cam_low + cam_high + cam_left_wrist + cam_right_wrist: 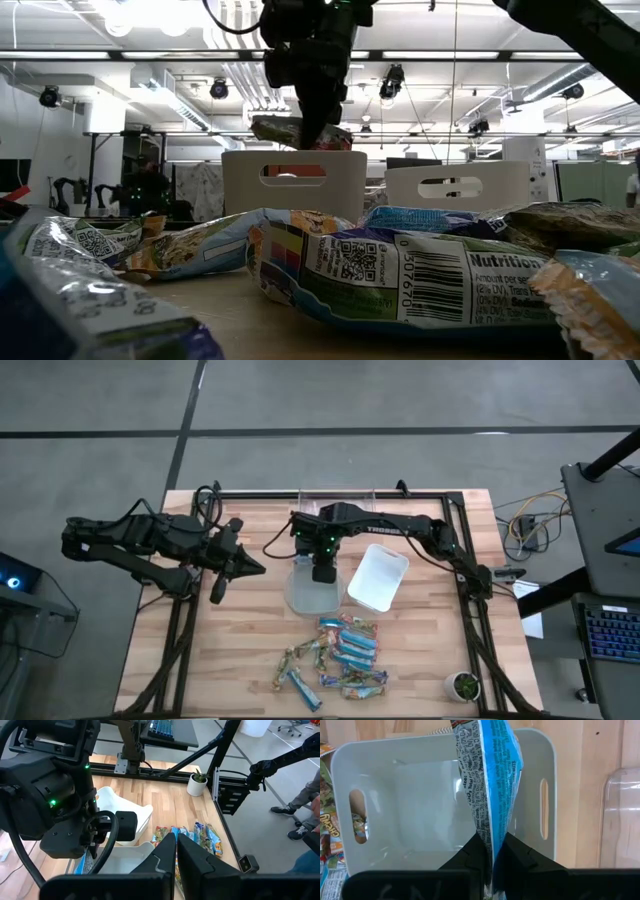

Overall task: Pick and place Granola Bars by type
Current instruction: Put the red granola bar into the gray bin

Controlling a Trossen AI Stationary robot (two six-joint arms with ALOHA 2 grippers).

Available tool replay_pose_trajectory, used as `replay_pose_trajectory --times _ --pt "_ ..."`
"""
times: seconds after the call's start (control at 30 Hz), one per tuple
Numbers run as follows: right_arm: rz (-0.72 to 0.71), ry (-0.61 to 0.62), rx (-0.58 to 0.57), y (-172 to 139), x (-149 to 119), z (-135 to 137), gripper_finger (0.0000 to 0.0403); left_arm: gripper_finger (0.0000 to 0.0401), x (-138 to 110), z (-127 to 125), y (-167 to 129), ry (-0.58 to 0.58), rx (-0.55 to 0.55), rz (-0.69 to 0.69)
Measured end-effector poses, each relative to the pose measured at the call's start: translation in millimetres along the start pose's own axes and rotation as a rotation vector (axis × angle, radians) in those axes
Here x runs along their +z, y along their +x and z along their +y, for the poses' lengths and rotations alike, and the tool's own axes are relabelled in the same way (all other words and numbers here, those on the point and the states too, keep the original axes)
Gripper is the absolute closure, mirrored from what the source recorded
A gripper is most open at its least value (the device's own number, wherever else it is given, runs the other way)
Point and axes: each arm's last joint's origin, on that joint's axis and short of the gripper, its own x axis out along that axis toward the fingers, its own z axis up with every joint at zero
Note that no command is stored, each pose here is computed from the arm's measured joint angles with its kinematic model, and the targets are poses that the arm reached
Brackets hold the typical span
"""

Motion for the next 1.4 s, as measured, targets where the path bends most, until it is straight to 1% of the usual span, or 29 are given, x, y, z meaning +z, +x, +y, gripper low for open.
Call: replay_pose_trajectory --times 0.13,0.43,0.57,0.67,0.77,0.97,1.0,1.23,1.4 --pt "0.006 0.005 0.003 1 -1 0 0.0358 0.0401 0 0 0 0.0 0.0 0.0" --pt "0.015 0.021 0.009 3 -2 0 0.0287 0.0401 0 0 0 0.0 0.0 0.0" --pt "0.017 0.028 0.01 3 -2 0 0.0276 0.0401 0 0 0 0.0 0.0 -0.001" --pt "0.018 0.024 0.011 3 -2 2 0.0287 0.0401 0 0 0 0.0 0.0 -0.001" --pt "0.021 0.02 0.012 3 -2 3 0.0309 0.0401 0 0 0 0.0 0.0 -0.001" --pt "0.025 0.019 0.012 3 -2 3 0.038 0.0401 0 0 0 0.0 0.0 -0.001" --pt "0.027 0.017 0.012 3 -3 3 0.0387 0.0401 0 0 0 0.0 0.0 -0.001" --pt "0.101 0.01 0.018 2 -10 6 0.0394 0.0401 0 0 0 0.0 0.0 -0.001" --pt "0.098 -0.008 0.021 -1 -10 12 0.0394 0.0401 0 0 0 0.0 0.0 -0.001"
